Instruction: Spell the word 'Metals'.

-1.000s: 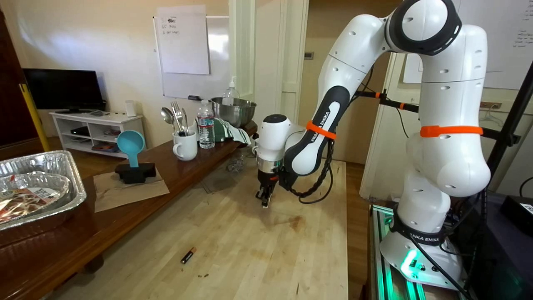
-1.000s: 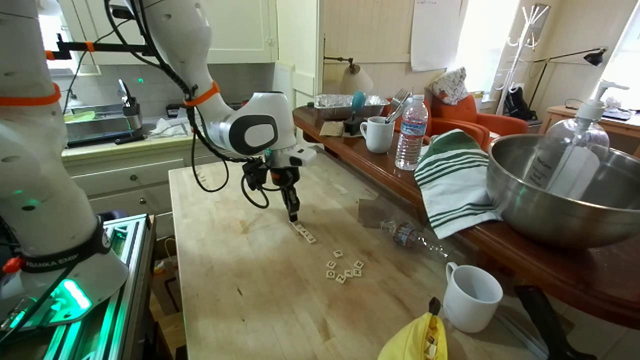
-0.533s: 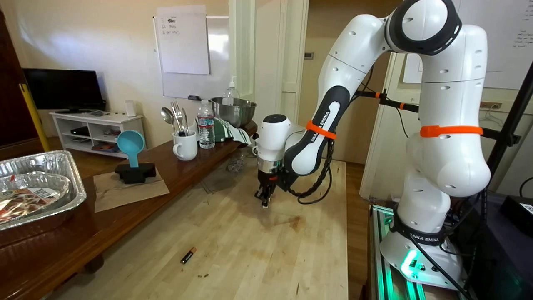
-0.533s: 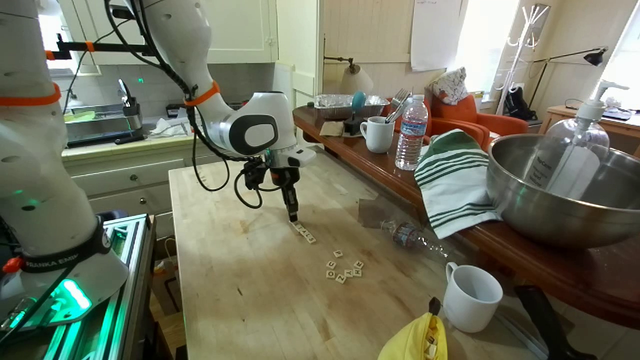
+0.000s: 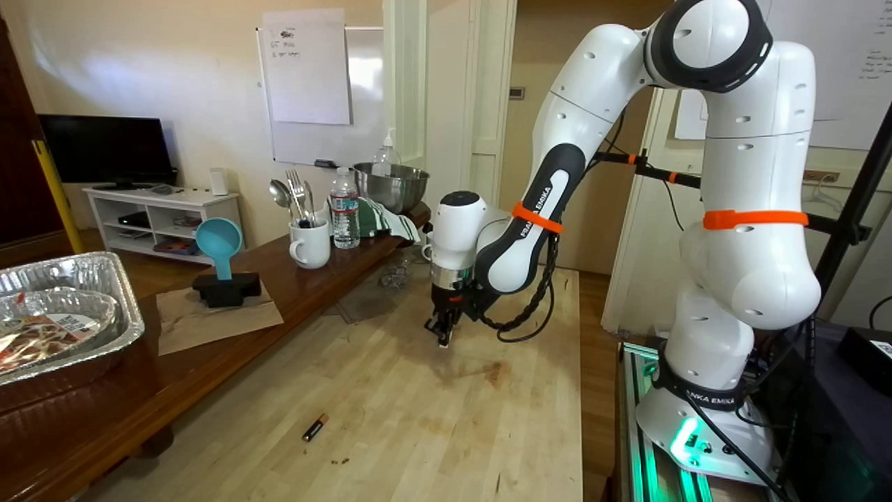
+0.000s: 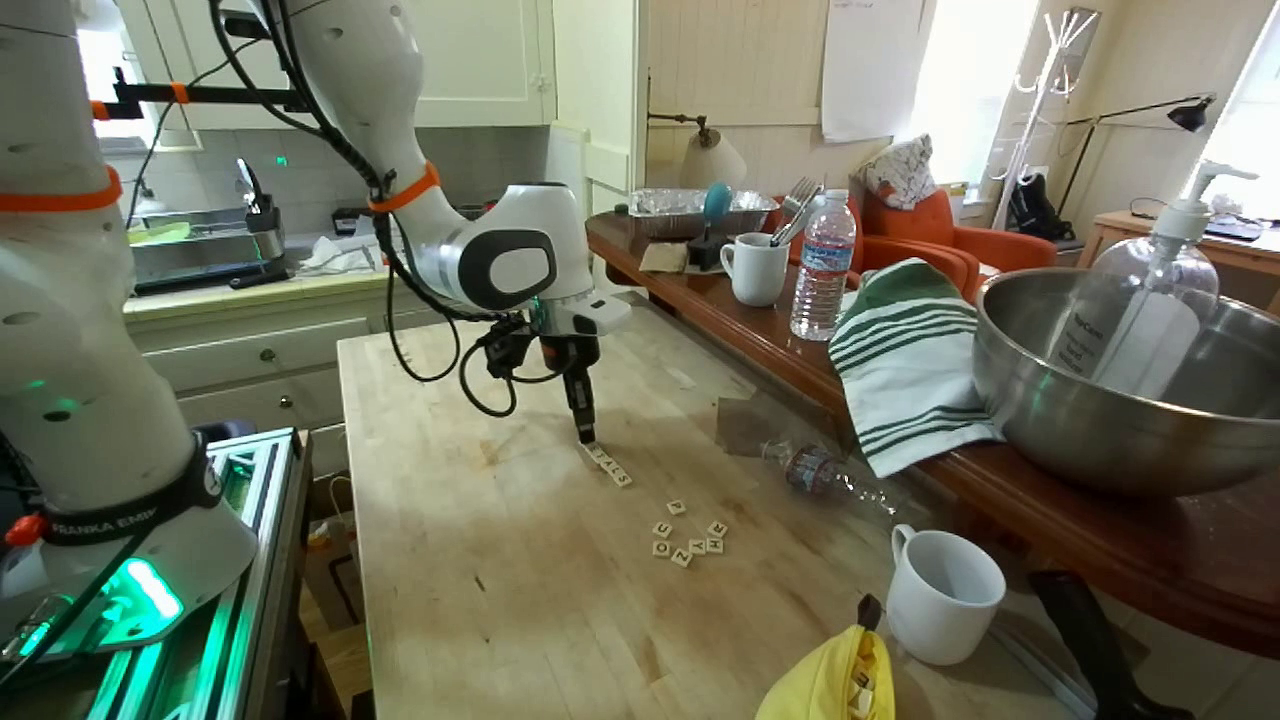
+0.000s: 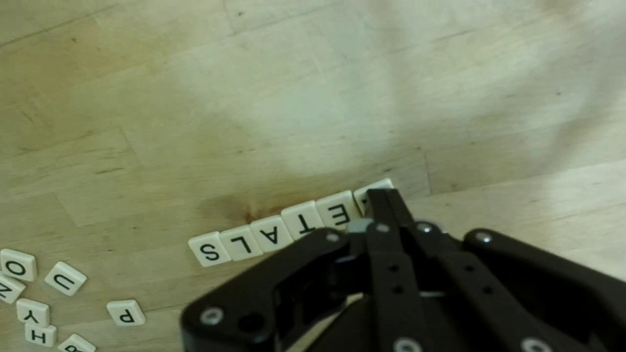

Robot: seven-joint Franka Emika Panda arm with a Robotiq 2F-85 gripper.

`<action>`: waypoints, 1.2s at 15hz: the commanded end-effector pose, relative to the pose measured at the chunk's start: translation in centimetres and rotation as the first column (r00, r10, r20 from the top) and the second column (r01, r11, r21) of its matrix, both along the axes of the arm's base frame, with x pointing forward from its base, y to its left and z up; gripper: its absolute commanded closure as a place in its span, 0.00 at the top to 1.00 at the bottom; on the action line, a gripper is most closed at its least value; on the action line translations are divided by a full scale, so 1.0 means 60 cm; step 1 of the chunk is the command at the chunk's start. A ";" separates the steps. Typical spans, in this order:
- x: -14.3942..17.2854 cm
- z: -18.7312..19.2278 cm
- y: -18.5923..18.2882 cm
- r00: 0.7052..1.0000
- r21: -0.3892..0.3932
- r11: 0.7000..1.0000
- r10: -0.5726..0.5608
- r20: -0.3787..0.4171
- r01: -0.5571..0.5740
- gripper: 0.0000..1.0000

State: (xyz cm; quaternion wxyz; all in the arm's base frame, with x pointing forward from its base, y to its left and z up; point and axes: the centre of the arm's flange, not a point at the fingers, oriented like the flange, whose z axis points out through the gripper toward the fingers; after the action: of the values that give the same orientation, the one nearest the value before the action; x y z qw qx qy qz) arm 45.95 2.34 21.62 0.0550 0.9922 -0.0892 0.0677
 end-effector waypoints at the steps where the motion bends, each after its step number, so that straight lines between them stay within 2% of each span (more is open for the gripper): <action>1: 0.001 -0.017 0.006 1.000 -0.015 1.000 -0.015 -0.019 0.015 0.00; 18: 0.003 0.001 0.001 1.000 -0.008 1.000 -0.016 -0.014 0.015 0.00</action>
State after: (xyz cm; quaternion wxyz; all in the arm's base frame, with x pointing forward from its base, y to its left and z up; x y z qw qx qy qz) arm 46.04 2.32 21.65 0.0548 0.9919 -0.0919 0.0685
